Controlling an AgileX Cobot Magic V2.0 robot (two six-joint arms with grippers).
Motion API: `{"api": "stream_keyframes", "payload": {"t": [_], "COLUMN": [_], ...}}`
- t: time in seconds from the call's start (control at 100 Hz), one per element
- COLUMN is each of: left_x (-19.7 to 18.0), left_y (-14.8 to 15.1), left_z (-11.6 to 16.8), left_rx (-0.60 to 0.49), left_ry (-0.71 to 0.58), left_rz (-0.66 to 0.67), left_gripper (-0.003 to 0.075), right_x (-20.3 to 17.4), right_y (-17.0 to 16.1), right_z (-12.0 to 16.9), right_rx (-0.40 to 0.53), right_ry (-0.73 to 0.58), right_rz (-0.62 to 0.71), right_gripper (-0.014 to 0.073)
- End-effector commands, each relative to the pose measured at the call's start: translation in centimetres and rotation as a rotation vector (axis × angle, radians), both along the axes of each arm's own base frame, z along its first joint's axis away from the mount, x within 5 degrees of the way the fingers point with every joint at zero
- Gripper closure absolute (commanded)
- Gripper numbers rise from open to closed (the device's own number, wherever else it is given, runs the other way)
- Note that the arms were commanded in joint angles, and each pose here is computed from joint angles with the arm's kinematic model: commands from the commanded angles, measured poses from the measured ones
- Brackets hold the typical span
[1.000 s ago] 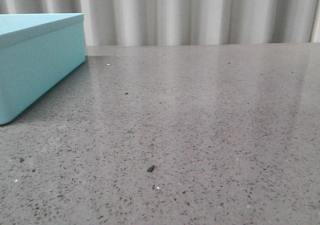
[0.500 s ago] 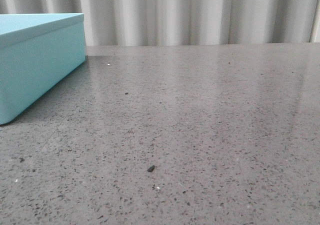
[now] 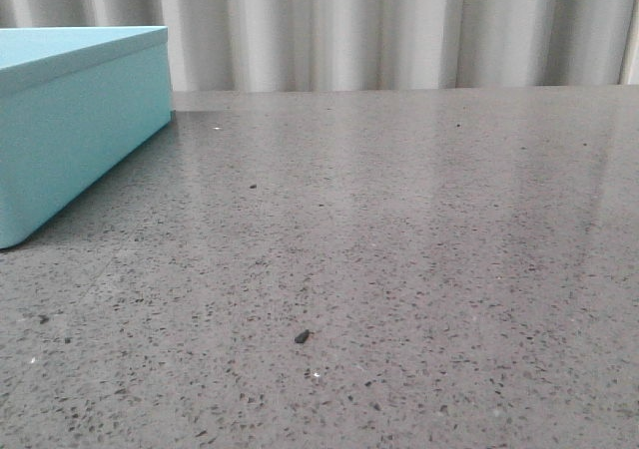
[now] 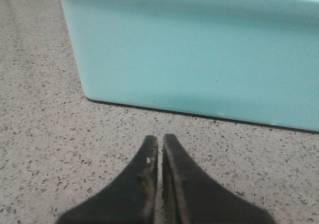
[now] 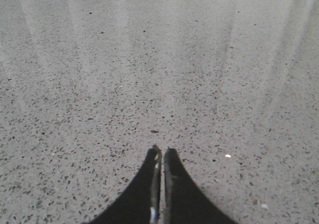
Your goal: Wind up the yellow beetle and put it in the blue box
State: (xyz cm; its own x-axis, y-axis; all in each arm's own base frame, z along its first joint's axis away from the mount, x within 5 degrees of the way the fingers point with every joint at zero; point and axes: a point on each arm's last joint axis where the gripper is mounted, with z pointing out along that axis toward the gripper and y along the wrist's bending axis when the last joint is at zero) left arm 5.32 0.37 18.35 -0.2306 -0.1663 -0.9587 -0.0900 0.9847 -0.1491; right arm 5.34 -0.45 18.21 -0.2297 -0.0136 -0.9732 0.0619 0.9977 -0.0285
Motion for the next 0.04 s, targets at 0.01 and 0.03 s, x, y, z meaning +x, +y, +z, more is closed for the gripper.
{"api": "stream_keyframes", "payload": {"t": [0.01, 0.03], "left_x": [-0.04, -0.04], "left_y": [-0.04, -0.04], "left_z": [-0.37, -0.37], "left_rx": [-0.016, -0.016], "left_ry": [-0.047, -0.047], "left_rz": [0.0, 0.0], "left_gripper": [0.0741, 0.0741], "right_x": [-0.01, -0.01], "right_y": [0.0, 0.0], "right_z": [-0.45, -0.45], "right_rx": [-0.007, -0.007], "right_ry": [-0.019, -0.019], "right_rz": [-0.001, -0.001], "right_gripper": [0.0657, 0.0657]}}
